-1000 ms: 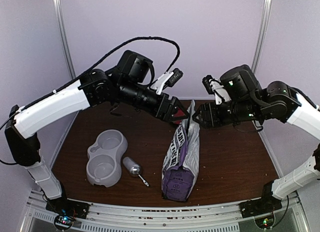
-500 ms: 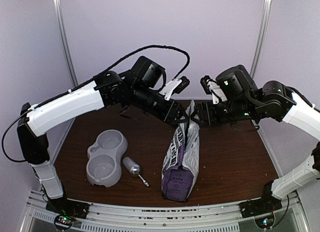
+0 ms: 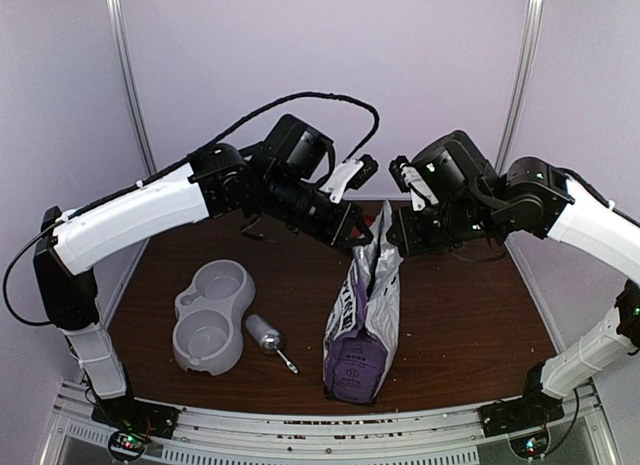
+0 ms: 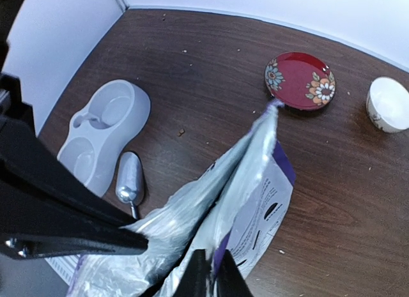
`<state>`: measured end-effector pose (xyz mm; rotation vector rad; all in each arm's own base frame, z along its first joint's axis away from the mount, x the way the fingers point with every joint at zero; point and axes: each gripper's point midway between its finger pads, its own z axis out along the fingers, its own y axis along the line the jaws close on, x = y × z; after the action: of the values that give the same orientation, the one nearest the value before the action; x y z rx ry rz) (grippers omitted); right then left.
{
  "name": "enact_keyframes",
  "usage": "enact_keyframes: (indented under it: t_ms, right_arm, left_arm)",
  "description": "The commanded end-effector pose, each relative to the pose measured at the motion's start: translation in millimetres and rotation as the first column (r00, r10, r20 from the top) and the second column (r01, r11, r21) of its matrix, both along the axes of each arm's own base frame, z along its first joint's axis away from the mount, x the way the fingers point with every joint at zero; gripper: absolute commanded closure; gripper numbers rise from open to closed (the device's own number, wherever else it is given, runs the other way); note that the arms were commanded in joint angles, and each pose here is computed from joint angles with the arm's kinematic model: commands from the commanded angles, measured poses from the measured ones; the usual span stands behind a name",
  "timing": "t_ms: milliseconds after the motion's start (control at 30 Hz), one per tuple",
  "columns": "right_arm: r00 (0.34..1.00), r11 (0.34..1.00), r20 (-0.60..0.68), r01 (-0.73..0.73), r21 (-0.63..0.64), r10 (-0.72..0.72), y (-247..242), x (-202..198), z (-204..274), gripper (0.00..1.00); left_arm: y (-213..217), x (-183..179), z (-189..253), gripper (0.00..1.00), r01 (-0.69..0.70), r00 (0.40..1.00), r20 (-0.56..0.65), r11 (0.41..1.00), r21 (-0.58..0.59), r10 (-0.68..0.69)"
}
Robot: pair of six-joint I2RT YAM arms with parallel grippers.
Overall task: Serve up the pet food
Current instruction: Adjust the pet food bag at the center of the board.
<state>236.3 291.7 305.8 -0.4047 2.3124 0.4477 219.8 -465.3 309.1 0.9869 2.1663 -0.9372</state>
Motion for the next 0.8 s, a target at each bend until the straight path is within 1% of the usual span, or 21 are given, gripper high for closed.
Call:
enact_keyframes:
  t_ms: [0, 133, 233, 400, 467, 633, 767]
  right_arm:
    - [0.999, 0.998, 0.012, 0.039, -0.039, -0.039, -12, 4, 5, 1.00]
    - [0.999, 0.996, 0.015, 0.044, -0.074, -0.043, -18, 3, 12, 1.00]
    - [0.999, 0.988, 0.012, 0.052, -0.145, -0.051, -29, 2, 16, 1.00]
    - [0.996, 0.950, -0.012, 0.076, -0.302, -0.083, -47, 1, 13, 1.00]
    - [0.996, 0.940, -0.026, 0.071, -0.335, -0.084, -49, -1, 12, 1.00]
    - [0.993, 0.923, -0.032, 0.092, -0.374, -0.112, -51, 1, 12, 1.00]
    - [0.988, 0.899, 0.004, 0.144, -0.412, -0.157, -62, 6, 14, 1.00]
  left_arm:
    - [7, 12, 11, 1.00, -0.083, 0.996, 0.041, 0.997, -0.004, 0.083]
    - [17, 16, 12, 1.00, -0.124, 0.990, 0.068, 0.991, 0.041, 0.121]
    - [28, 20, 19, 1.00, -0.146, 0.984, 0.113, 0.986, 0.083, 0.136]
    - [48, 26, 29, 1.00, -0.178, 0.970, 0.195, 0.968, 0.175, 0.143]
    - [51, 25, 30, 1.00, -0.173, 0.969, 0.207, 0.965, 0.200, 0.131]
    - [60, 28, 26, 1.00, -0.197, 0.958, 0.260, 0.933, 0.301, 0.118]
    - [71, 31, 24, 1.00, -0.223, 0.949, 0.291, 0.911, 0.347, 0.122]
